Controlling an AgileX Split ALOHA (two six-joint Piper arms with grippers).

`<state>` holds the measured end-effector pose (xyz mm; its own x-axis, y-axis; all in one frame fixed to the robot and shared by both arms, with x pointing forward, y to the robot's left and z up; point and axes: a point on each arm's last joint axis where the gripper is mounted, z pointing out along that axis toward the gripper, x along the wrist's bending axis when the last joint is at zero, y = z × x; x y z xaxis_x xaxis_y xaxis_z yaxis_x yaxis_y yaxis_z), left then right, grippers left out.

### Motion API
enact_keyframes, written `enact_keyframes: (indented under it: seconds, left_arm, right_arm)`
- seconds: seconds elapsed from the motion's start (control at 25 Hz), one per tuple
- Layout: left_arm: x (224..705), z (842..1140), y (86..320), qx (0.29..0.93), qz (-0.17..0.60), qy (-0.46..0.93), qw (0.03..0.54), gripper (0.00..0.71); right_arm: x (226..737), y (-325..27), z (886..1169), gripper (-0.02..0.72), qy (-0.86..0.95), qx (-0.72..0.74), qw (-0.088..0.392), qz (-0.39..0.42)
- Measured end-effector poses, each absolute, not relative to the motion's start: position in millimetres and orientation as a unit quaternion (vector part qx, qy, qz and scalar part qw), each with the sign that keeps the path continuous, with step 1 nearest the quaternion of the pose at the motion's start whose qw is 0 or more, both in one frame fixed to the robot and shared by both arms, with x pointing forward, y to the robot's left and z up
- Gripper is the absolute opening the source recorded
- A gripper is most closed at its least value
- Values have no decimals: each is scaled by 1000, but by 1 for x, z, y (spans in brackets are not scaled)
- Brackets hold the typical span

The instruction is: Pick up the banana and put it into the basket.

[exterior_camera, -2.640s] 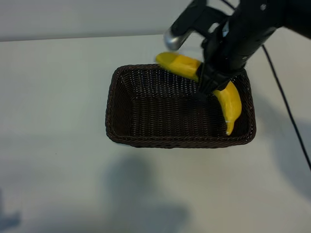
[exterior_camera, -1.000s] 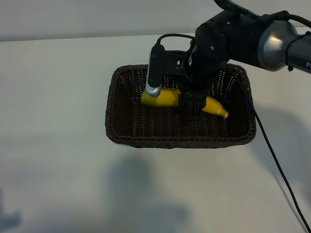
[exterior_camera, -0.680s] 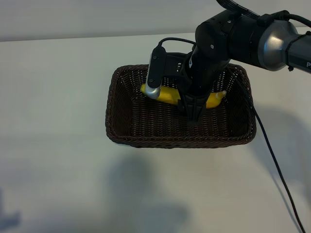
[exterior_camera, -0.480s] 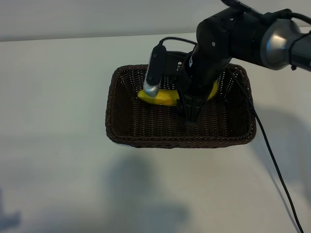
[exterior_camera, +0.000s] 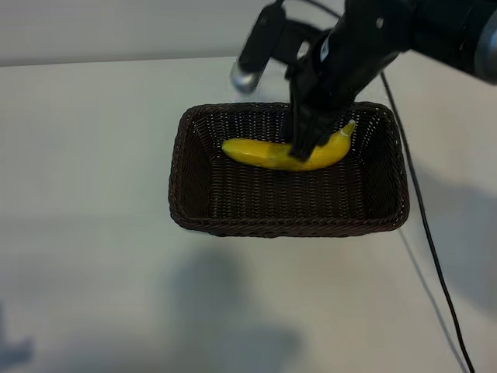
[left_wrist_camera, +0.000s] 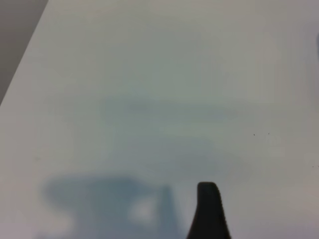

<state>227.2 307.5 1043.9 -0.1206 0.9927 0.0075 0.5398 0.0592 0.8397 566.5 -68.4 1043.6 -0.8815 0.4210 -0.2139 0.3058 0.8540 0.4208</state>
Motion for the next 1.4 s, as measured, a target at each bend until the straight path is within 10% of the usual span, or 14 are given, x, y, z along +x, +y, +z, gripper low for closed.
enact_keyframes:
  seconds: [0.88, 1.4]
  left_arm:
    - [227, 1044, 307, 585, 361, 655, 314, 560]
    - [227, 1044, 307, 585, 360, 656, 314, 560]
  right_arm:
    - [638, -270, 1018, 598, 710, 688, 40, 142]
    - [623, -318, 1014, 598, 704, 709, 34, 24]
